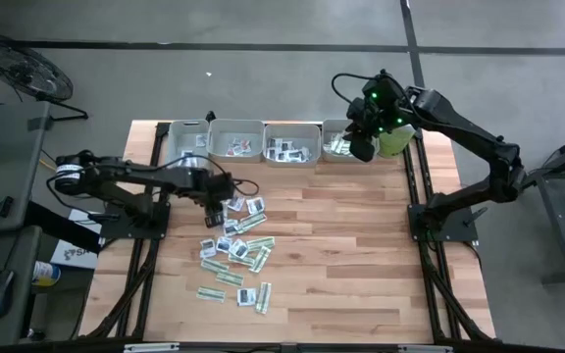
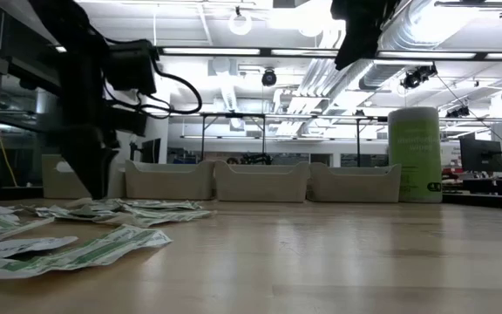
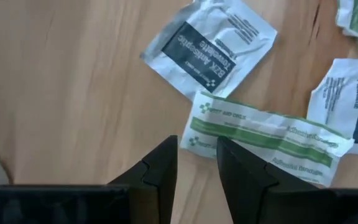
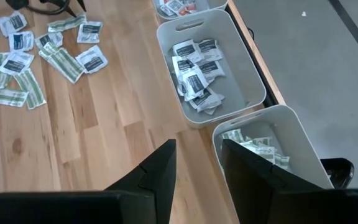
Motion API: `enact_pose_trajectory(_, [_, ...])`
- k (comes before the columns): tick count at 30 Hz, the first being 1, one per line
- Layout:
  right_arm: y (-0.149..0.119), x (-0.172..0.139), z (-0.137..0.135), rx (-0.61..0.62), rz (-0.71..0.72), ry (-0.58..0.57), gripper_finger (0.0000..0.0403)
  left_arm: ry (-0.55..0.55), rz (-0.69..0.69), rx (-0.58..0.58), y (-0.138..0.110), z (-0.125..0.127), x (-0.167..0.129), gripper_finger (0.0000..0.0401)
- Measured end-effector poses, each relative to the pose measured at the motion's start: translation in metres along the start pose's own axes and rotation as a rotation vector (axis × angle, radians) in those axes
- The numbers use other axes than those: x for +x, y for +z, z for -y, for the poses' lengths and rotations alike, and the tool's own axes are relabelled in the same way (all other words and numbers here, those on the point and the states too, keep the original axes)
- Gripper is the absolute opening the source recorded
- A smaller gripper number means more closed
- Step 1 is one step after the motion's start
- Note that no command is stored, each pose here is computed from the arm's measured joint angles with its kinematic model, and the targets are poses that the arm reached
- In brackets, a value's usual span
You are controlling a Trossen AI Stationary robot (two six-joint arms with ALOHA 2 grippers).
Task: Pick & Place First Aid Supplies
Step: Put the green bandage into the right gray bin
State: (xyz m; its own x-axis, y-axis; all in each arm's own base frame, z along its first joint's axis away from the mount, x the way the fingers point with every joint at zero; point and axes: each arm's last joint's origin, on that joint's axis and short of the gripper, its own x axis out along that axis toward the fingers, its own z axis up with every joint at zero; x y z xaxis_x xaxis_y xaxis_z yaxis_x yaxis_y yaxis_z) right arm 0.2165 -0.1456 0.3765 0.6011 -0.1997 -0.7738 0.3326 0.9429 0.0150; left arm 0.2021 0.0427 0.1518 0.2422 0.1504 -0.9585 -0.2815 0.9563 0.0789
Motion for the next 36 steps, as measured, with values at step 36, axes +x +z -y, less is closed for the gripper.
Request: enact_pose_trajectory(36, [-0.003, 0.0, -0.001, -0.06, -0.035, 0.013, 0.0124, -0.127, -0.147, -0.075, -0.001, -0.012, 0.028, 0.0009])
